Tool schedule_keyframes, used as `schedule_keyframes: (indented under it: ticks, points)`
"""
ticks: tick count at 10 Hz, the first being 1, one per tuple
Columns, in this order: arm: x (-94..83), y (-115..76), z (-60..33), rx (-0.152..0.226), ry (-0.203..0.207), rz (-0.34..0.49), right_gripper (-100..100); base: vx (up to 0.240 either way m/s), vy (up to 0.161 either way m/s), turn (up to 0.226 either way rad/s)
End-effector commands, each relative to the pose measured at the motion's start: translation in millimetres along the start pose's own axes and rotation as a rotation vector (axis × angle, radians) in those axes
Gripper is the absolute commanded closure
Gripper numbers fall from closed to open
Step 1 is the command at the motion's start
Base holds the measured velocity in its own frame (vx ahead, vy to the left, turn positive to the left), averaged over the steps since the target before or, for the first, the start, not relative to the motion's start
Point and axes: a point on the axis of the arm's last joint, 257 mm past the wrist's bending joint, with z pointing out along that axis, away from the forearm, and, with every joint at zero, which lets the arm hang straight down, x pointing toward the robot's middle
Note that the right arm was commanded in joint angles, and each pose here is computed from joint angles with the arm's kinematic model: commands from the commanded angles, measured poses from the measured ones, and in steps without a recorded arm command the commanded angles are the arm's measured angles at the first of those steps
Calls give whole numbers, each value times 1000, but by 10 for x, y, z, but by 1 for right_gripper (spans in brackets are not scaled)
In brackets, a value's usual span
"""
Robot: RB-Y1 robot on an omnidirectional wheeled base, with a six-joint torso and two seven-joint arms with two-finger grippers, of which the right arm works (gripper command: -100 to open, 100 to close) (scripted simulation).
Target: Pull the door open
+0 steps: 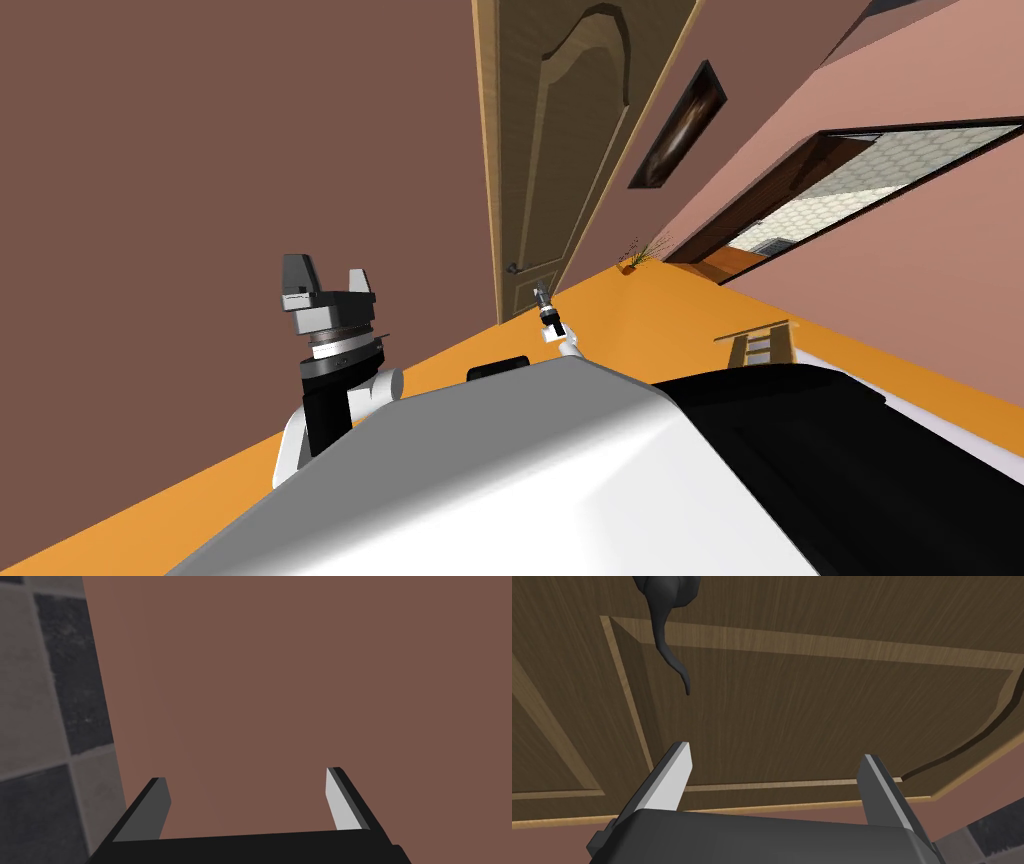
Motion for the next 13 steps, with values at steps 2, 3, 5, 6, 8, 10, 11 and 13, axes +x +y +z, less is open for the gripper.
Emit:
schedule_keyframes:
  ticks: [2,3,5,6,8,10,11,13]
  points:
    - [-43,-172,-1,35,0,0,-100,8,-64,103]
    - [-63,-228,26,46,0,-1,-100,14,-91,185]
    - [-94,-349,15,73,-1,-1,-100,18,-74,115]
    - [-121,-428,21,91,-2,-2,-100,7,-100,242]
    - [-150,-505,26,108,-4,-3,-100,10,-99,126]
    - [-205,-636,30,139,-7,-5,-100,8,-73,170]
    - [-233,-697,31,154,-10,-6,-100,10,-84,210]
    - [-284,-795,30,179,-14,-8,-100,7,-97,195]
